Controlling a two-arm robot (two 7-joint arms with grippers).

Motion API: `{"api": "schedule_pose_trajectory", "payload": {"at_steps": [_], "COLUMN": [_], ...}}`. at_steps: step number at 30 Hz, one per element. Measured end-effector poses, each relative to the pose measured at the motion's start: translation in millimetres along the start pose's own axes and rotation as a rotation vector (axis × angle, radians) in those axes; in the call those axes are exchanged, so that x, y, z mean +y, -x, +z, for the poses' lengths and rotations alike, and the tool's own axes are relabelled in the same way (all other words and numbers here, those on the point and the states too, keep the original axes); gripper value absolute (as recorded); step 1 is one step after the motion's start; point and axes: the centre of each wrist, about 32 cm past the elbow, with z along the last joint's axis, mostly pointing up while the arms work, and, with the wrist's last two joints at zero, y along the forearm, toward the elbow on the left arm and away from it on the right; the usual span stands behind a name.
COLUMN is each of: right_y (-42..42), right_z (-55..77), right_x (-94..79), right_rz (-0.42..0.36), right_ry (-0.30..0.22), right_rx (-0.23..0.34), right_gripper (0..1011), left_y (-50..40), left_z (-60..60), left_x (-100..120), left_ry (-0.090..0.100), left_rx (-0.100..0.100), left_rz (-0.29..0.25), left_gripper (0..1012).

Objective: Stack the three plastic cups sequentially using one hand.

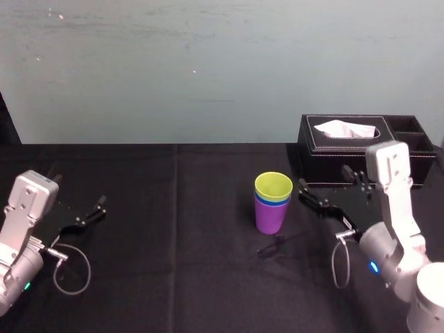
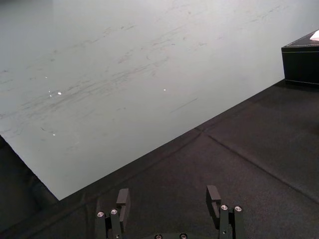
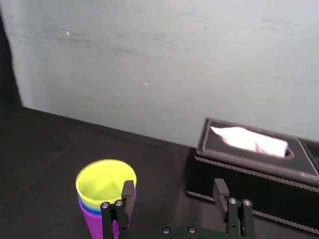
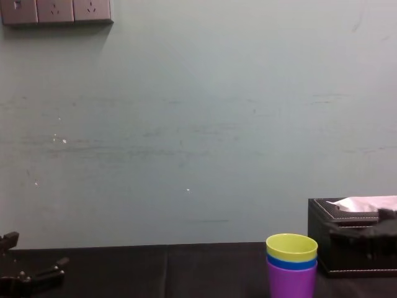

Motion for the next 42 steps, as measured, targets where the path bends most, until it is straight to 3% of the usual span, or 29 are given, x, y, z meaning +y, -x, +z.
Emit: {"api": "schedule_pose_trajectory", "payload": {"at_steps": [6,13,42], "right_y": [8.9,18.4,19.0], "right_z": [-21.5,-37.0,-37.9], "right_x": [-8.9,-11.2,-11.7], "right_rz": [-0.052,-0.043,-0.043], "right_ry": [0.011,0.025,0.024], "right_rx": [0.000,0.002,0.001], "right_gripper": [1003,1003,1003], "left_y": [0.0,0.0,0.0], "left_z": [0.0,0.0,0.0], "left_x": [0,0,0], "left_ry": [0.000,0.000,0.000], "left_rx": [0.000,0.000,0.000], "left_rz": [0.000,0.000,0.000], "left_gripper": [1000,1000,1000]}}
